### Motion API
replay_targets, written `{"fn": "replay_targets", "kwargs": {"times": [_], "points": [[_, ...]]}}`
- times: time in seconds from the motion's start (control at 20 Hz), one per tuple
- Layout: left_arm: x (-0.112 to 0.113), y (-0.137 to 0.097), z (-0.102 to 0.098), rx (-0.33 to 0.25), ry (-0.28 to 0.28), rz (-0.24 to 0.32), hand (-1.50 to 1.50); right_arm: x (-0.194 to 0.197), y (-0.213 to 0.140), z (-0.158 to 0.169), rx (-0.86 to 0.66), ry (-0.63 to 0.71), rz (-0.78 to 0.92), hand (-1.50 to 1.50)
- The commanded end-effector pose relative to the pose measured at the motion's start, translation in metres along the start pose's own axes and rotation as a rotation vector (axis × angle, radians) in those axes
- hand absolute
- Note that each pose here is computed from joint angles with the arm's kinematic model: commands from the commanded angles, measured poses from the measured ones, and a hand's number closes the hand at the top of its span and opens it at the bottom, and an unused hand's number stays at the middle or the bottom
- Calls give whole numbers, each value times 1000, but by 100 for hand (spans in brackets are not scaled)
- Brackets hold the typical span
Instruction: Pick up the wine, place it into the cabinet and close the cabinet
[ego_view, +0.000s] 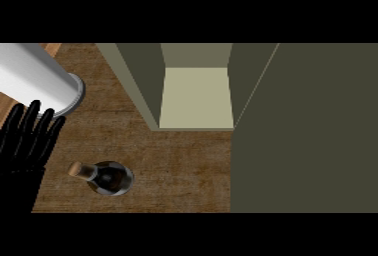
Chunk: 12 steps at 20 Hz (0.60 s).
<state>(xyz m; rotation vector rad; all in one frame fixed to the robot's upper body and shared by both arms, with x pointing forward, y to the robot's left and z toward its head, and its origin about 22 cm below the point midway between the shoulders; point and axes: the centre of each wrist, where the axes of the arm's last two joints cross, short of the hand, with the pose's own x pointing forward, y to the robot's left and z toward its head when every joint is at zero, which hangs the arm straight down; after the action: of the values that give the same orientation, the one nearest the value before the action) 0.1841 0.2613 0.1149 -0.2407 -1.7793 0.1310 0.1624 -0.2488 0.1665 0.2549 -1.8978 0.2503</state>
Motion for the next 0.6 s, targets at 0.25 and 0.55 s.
{"fn": "replay_targets", "kwargs": {"times": [0.25,0.55], "points": [[-17,57,14,29,30,-58,-150,5,11,4,5,-20,-22,-150],[-72,61,26,54,88,-47,-150,1,12,-5,-12,-9,-9,-150]]}}
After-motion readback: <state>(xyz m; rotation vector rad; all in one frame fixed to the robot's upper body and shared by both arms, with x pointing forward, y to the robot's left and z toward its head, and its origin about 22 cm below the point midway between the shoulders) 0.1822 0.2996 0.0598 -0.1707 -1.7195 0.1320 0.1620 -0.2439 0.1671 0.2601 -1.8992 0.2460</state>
